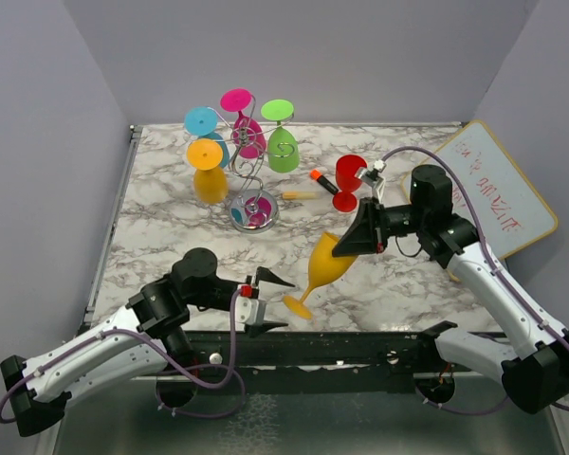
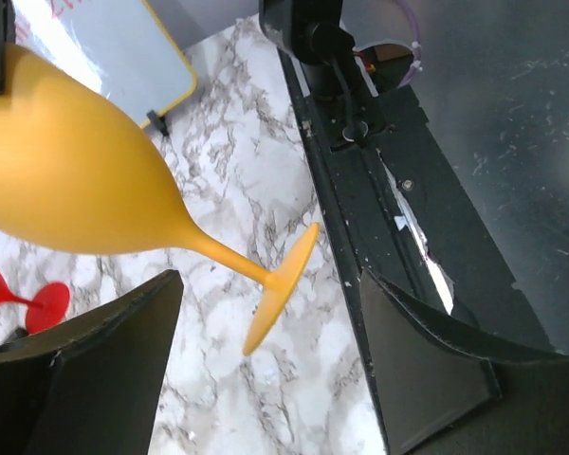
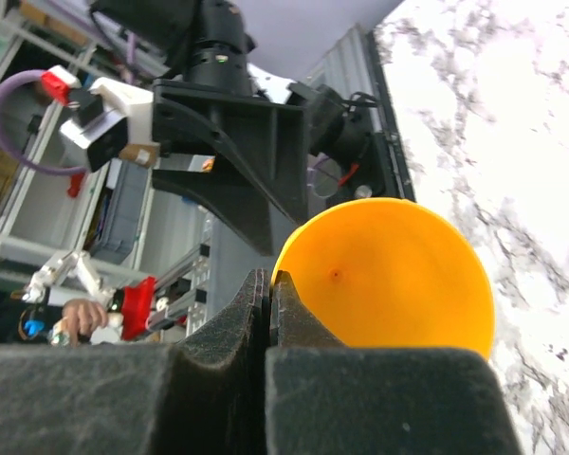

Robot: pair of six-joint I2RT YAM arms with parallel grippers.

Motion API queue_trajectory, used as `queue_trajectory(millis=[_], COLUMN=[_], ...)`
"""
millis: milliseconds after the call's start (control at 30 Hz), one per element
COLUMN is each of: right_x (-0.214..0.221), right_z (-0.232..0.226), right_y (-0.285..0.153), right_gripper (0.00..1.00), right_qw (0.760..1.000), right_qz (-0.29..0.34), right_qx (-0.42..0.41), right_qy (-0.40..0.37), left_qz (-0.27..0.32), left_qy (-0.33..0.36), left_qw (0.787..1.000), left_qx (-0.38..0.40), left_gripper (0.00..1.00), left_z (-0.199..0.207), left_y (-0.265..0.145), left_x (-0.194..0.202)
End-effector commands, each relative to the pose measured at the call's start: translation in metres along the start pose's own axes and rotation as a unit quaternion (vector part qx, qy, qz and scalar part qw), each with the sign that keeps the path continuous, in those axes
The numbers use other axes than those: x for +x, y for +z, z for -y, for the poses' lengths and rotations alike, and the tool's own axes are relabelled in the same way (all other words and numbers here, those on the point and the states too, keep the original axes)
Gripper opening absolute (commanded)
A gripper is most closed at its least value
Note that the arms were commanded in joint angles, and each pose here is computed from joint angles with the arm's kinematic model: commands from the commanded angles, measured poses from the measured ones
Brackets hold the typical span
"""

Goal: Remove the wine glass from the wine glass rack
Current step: Place the wine glass at the center of the board.

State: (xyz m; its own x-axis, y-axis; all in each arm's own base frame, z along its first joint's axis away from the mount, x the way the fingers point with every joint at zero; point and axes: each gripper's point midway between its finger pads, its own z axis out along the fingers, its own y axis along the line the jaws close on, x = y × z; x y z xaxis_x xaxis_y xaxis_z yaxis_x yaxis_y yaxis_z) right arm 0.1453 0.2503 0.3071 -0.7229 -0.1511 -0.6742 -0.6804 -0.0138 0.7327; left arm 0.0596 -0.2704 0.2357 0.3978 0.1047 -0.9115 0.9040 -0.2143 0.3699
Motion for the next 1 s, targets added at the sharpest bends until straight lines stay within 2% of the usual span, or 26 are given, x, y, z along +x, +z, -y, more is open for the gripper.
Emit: queue_trajectory(millis=[0, 33, 100, 167, 333, 533, 567, 633, 800, 900, 967], right_x=[0.0, 0.0, -0.003, -0.007, -0.028, -0.052, -0.056, -0.066, -0.083, -0.086, -0.089], right_z=[0.022, 0.025, 0.038, 0.061, 0.121, 0.151, 0.155, 0.158, 0.165, 0.177, 0.185], right_y=[-0.002, -0.002, -0.004, -0.013, -0.06, -0.114, -0.126, -0.143, -0.168, -0.175, -0.174], right_gripper=[0.0, 0.01, 0.01, 0.0, 0.0, 0.01, 0.01, 0.0, 0.01, 0.0, 0.0], right_qw=[0.997, 0.996, 0.992, 0.979, 0.903, 0.808, 0.786, 0.752, 0.698, 0.676, 0.673], right_qz=[0.01, 0.012, 0.021, 0.031, 0.076, 0.14, 0.153, 0.186, 0.226, 0.218, 0.209], right_qx=[0.075, 0.084, 0.123, 0.2, 0.422, 0.572, 0.598, 0.632, 0.679, 0.703, 0.709], right_qy=[-0.002, -0.001, 0.001, 0.007, 0.017, 0.0, -0.002, -0.006, -0.024, -0.022, -0.022], left_qz=[-0.021, -0.026, -0.029, -0.035, -0.059, -0.056, -0.054, -0.049, -0.034, -0.017, -0.008], left_qy=[-0.059, -0.066, -0.092, -0.116, -0.184, -0.244, -0.249, -0.258, -0.277, -0.273, -0.273], left_qw=[0.997, 0.995, 0.99, 0.984, 0.957, 0.935, 0.932, 0.925, 0.902, 0.894, 0.883], left_qx=[-0.055, -0.069, -0.106, -0.132, -0.218, -0.25, -0.257, -0.276, -0.329, -0.355, -0.381], left_gripper=[0.8, 0.84, 0.97, 0.99, 0.99, 0.99, 0.99, 0.99, 0.99, 0.99, 0.99], left_z=[-0.003, -0.005, -0.012, -0.018, -0.042, -0.049, -0.051, -0.054, -0.064, -0.07, -0.074], left_y=[-0.011, -0.014, -0.019, -0.021, -0.027, -0.024, -0.025, -0.028, -0.041, -0.052, -0.062], left_x=[0.011, 0.013, 0.016, 0.019, 0.035, 0.044, 0.045, 0.047, 0.047, 0.039, 0.037])
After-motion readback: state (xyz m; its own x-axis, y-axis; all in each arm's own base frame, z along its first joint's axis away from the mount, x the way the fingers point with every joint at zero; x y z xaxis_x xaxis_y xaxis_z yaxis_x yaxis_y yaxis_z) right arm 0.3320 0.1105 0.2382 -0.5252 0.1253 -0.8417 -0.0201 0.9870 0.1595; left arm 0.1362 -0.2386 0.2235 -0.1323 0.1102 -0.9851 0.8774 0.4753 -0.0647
